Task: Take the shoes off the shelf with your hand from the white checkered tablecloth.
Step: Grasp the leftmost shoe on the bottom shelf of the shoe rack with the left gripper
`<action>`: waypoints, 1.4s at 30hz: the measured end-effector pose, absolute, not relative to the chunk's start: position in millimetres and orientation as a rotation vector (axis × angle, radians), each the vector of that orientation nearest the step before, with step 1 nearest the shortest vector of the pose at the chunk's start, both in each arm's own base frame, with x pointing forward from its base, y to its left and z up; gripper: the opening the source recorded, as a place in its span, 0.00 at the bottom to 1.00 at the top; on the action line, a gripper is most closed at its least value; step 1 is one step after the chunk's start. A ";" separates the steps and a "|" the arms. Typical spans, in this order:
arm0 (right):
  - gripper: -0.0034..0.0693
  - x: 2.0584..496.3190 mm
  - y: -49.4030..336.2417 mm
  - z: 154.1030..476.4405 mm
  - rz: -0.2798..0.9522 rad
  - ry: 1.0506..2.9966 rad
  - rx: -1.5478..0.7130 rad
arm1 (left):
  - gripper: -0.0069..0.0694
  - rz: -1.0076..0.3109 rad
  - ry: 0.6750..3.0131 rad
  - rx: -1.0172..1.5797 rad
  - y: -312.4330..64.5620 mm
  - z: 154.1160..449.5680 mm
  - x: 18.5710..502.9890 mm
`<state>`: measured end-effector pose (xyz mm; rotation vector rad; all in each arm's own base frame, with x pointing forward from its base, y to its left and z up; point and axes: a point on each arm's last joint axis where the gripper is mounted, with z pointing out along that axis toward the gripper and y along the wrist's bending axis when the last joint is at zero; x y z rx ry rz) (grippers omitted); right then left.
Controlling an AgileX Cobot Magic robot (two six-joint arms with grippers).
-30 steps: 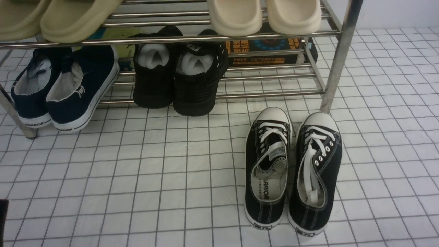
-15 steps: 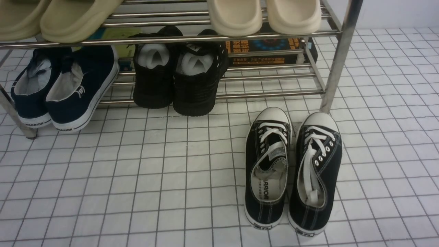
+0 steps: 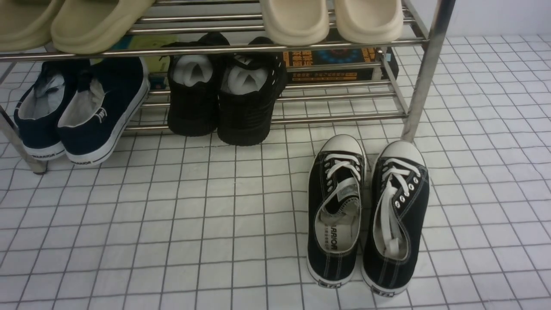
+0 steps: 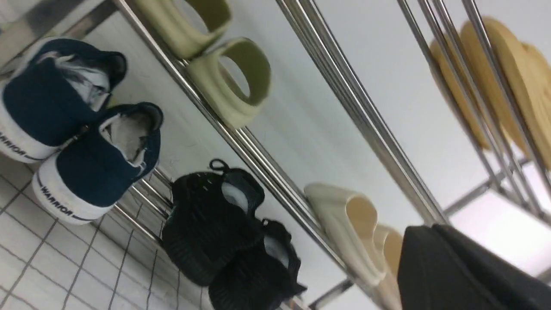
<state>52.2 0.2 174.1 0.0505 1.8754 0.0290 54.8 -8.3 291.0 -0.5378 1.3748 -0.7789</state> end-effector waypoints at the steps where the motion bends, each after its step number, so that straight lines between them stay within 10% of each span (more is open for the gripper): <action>1: 0.31 52.2 0.2 174.1 0.029 1.875 0.050 | 0.09 -0.772 1.498 -0.479 -15.3 304.9 62.2; 8: 0.32 52.2 0.2 174.1 0.029 1.875 0.050 | 0.09 -0.657 2.314 -0.263 -36.4 315.0 122.5; 15: 0.33 52.2 0.2 174.1 0.029 1.875 0.050 | 0.09 -0.171 2.843 -0.192 -13.7 308.3 212.7; 29: 0.36 52.2 0.2 174.1 0.029 1.875 0.050 | 0.12 -0.104 2.702 -0.244 -10.5 322.5 318.0; 42: 0.37 52.2 0.2 174.1 0.029 1.875 0.050 | 0.53 -0.076 2.594 0.033 -13.3 307.0 346.6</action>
